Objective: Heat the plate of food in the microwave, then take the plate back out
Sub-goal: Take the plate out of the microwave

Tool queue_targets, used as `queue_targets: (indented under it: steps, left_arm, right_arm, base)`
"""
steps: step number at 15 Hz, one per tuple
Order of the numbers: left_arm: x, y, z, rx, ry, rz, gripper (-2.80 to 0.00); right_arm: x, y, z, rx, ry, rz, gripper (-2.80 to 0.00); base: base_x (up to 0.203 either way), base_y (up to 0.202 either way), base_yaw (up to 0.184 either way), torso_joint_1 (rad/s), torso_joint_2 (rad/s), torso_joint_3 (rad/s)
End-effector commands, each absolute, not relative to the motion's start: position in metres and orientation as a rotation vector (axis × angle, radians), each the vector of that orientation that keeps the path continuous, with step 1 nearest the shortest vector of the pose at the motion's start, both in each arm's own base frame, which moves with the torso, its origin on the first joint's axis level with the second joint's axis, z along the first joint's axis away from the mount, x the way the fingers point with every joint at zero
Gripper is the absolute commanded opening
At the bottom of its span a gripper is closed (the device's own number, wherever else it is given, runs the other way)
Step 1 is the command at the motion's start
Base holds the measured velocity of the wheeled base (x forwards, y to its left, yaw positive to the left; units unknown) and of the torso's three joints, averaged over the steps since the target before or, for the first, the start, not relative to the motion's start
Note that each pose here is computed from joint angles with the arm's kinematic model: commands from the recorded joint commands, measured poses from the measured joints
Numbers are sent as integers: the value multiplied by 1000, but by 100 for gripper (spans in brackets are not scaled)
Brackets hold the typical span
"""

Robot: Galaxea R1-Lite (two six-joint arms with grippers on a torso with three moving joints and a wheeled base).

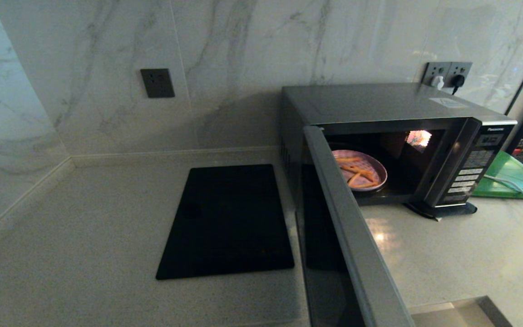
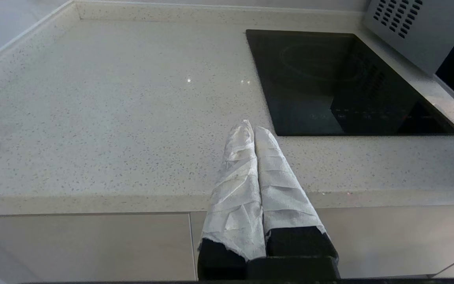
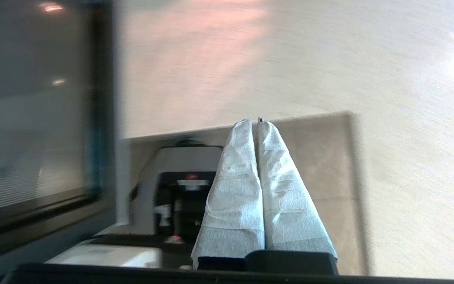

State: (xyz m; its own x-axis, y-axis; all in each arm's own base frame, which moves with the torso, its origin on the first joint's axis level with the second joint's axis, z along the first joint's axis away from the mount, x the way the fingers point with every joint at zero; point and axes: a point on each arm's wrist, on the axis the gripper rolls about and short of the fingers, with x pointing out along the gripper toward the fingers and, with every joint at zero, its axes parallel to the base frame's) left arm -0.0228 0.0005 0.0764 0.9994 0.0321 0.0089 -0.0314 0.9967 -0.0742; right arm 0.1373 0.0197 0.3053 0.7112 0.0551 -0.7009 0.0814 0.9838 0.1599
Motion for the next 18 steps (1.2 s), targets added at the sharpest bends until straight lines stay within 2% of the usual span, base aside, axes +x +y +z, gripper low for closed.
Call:
queue_targets:
  steps: [1,6,7,9,11,15,18]
  left_arm:
    - [-23,1,76,-75,-9,33,-280]
    - [-23,1,76,-75,-9,33,-280]
    - [-23,1,76,-75,-9,33,-280]
    - [-23,1,76,-75,-9,33,-280]
    - [-23,1,76,-75,-9,33,-280]
    - [-23,1,76,-75,-9,33,-280]
    - [-23,1,76,-75,-9,33,-280]
  right_arm:
    - [137,-7,295,228,794,-104,-280]
    - [209,-21,249,304,894,-110,-280]
    - [219,-19,250,387,856,-94,0]
    - [229,-14,259,468,752,13,0]
    - [225,-12,266,429,693,58,0]
    - [217,-9,272,285,657,56,0]
    - [234,3,269,436,694,46,0]
  base:
    - [0,0,0,0,0,0]
    - [0,0,0,0,0,0]
    - [0,0,0,0,0,0]
    - [0,0,0,0,0,0]
    - [0,0,0,0,0,0]
    - [0,0,0,0,0,0]
    - [0,0,0,0,0,0]
